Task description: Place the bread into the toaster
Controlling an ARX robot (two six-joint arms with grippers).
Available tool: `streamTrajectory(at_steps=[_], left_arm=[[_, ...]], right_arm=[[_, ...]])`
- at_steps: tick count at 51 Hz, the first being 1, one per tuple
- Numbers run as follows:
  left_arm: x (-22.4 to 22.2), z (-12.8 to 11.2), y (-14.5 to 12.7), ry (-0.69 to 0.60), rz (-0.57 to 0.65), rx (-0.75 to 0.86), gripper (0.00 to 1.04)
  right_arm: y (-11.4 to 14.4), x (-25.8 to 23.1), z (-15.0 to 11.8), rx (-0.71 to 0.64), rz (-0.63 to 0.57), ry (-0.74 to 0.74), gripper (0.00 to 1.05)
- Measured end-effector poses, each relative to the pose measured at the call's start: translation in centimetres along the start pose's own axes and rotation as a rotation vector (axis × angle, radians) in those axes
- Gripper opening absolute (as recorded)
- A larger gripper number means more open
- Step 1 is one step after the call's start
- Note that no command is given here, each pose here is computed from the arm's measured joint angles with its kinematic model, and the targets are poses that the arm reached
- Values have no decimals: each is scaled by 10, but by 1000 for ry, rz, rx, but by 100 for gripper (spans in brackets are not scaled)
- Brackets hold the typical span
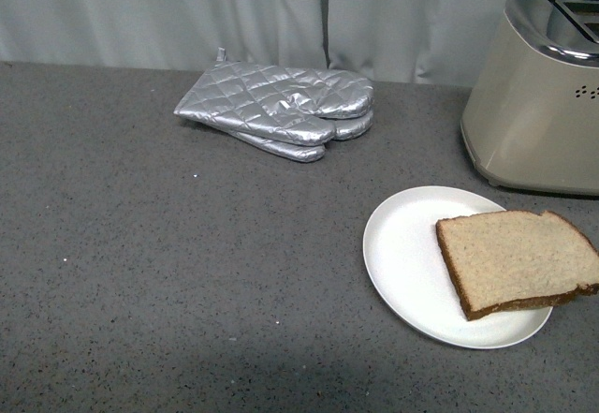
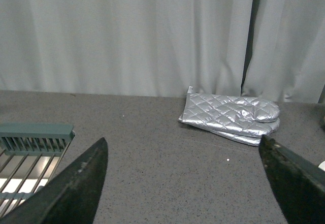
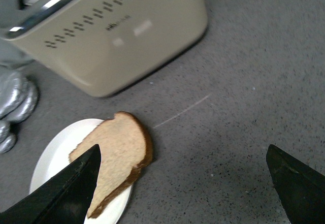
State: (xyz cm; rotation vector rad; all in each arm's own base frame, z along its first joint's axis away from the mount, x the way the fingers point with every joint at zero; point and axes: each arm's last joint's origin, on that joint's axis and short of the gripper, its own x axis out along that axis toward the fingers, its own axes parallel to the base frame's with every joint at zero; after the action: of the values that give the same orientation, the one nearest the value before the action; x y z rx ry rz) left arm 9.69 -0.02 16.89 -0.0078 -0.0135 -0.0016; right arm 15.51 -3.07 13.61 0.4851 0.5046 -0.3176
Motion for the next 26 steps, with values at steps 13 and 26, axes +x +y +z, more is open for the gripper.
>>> streamTrajectory(at_steps=[13,26], left_arm=[[0,0,0,0,0,2,98],[0,0,0,0,0,2,98]], right_arm=[[-8,50,-42,112,-109,161,95],[-7,68,-60,164,-117,207,95]])
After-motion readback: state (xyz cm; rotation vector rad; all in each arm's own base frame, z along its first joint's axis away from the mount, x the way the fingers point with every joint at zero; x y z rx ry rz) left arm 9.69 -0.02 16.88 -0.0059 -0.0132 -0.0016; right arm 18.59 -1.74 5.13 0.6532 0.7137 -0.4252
